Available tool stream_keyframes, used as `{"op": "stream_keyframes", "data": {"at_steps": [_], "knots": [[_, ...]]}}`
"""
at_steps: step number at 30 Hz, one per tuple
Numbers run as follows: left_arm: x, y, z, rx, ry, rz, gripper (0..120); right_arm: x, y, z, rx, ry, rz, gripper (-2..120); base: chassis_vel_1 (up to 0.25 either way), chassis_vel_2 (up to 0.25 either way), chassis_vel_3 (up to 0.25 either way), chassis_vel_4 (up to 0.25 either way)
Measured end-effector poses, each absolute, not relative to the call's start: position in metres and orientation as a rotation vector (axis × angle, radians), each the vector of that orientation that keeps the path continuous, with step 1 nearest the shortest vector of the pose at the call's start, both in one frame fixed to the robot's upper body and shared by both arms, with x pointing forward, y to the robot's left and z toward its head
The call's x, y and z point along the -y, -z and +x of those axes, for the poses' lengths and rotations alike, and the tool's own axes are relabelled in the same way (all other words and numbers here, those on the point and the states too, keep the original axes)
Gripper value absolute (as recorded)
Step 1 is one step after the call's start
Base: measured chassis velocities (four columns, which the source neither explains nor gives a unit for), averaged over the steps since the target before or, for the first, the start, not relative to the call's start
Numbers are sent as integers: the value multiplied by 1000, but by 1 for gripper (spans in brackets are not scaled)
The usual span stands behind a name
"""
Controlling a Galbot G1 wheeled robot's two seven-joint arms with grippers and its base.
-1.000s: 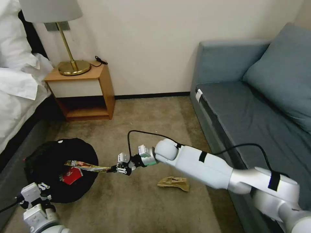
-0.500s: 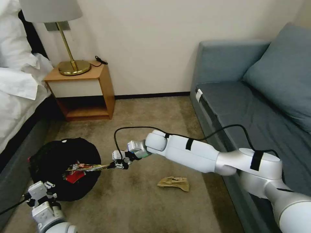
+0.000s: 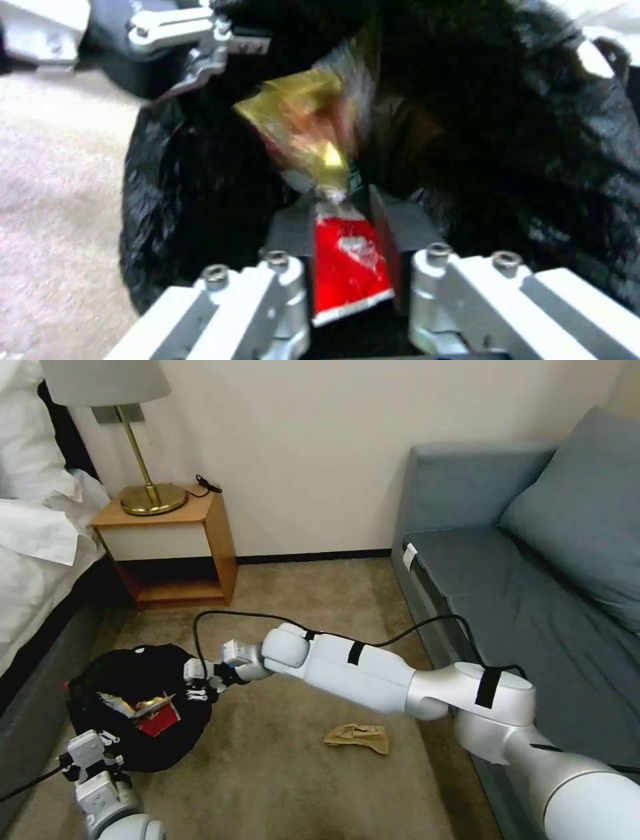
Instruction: Pick up the trash bin, then pick up the garbage on the floor and place it into the trash bin.
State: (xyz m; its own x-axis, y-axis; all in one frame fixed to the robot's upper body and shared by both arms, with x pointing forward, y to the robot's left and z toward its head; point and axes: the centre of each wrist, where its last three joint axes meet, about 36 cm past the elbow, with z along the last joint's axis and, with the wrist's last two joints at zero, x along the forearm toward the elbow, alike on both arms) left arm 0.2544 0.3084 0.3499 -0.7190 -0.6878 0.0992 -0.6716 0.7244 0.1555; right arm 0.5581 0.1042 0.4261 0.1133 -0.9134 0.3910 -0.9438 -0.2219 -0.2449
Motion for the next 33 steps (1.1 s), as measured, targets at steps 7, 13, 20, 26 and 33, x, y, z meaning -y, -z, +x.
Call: {"op": "stream_keyframes", "data": {"at_steps": [7,13,20,26,33], "knots": [[-308,-349,254,2774,135,1101,3,-104,-421,563,1968,-711,2274,54,0,0,0,0],[-309,-350,255,2774,121,1105,3,-93,-418,564,2008,-681,2261,72,0,0,0,0],[-311,-350,255,2771,115,1114,3,-58,-415,563,2013,-662,2263,95,0,0,0,0],[-314,-354,254,2771,98,1129,3,23,-392,571,2026,-709,2162,100,0,0,0,0],[-315,-356,251,2772,86,1134,3,117,-321,547,1945,-798,2036,100,0,0,0,0]]}}
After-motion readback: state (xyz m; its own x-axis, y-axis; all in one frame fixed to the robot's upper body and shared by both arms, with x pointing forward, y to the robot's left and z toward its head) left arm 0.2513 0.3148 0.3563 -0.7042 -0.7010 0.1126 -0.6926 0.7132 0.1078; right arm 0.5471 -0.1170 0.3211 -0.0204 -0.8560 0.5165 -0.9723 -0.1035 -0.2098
